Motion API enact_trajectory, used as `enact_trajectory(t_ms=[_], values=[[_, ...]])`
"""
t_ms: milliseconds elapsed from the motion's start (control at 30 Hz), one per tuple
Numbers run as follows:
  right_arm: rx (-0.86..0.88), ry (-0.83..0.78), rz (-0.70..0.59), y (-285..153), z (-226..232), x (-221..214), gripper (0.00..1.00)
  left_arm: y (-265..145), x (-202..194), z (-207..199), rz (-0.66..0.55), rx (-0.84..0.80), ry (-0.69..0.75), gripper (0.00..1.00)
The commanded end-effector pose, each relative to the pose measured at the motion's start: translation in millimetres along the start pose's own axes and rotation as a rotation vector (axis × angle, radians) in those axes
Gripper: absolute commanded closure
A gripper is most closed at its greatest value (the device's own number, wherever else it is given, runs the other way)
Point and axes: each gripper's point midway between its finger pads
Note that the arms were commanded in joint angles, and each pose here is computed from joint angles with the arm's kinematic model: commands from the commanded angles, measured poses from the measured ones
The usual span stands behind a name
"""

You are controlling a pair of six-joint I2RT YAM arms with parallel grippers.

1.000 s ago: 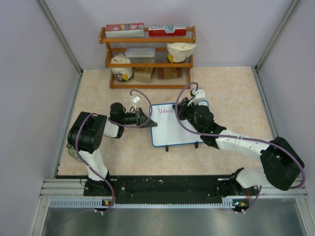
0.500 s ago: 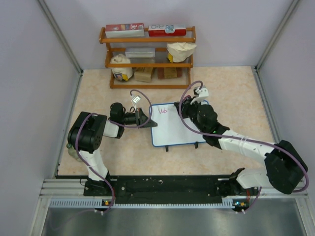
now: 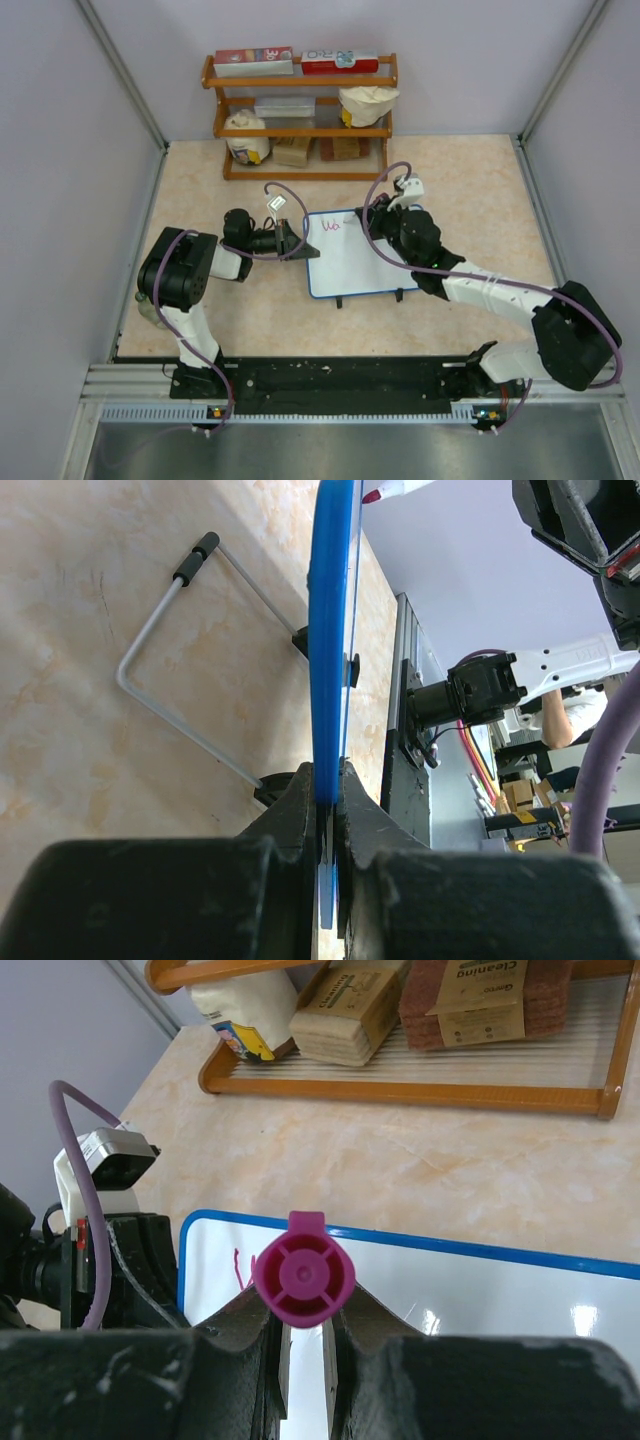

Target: Write a sentence on the whiteboard

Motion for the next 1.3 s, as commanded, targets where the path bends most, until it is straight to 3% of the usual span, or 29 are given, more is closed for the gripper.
enact_trajectory(t_ms=[0,1267], values=[[0.059,0.027,-0.065,7.8,20.3,26.7,1.0,1.3,5.3,1.3,-0.009,-0.001,0.01,1.0],[0.027,0.034,0.027,-6.5,-4.1,-14.6,1.0,0.9,5.8,1.0,-0.009,-0.002,0.012,1.0]])
Point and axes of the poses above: each gripper's point midway between its finger pads, its own y axis out along the fingers, its own z axis along the line the jaws close on, x = y × z, and after that the axes turned 8 degrees about y, right-handed
